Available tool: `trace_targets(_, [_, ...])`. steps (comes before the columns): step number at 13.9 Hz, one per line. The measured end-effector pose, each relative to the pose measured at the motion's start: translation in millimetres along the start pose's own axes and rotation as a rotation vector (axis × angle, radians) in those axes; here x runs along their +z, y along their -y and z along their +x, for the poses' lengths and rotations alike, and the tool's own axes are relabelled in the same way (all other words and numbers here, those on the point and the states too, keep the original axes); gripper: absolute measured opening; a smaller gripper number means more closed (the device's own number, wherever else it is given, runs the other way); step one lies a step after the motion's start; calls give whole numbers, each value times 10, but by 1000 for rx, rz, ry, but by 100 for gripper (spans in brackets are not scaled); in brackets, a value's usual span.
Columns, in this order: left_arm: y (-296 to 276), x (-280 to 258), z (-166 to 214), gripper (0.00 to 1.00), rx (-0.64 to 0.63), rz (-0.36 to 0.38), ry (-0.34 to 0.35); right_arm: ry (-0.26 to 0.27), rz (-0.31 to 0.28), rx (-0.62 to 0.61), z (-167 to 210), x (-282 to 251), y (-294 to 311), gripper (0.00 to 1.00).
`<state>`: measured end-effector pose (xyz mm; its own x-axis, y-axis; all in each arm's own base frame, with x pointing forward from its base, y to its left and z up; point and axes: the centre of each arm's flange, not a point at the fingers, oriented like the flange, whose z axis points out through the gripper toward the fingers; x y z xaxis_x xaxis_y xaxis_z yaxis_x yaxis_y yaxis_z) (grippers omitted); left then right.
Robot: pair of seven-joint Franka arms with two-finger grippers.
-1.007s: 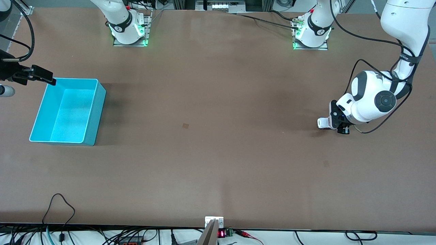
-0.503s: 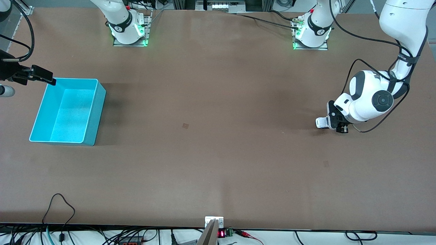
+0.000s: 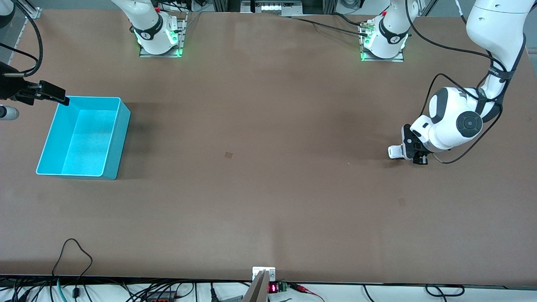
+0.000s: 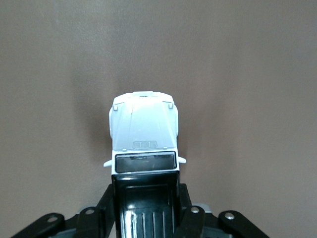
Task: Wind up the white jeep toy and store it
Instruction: 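Close the left gripper on the jeep's body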
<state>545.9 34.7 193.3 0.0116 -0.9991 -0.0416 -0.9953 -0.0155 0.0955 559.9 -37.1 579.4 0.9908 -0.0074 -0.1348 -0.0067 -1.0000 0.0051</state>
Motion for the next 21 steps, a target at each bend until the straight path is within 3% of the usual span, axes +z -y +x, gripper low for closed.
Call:
trace_targets(17, [-18, 54, -30, 52, -21, -1, -2, 2, 1, -8, -2, 7, -56, 100])
trace_targets(21, [-29, 64, -210, 52, -18, 1, 22, 3, 2, -9, -2, 8, -56, 100])
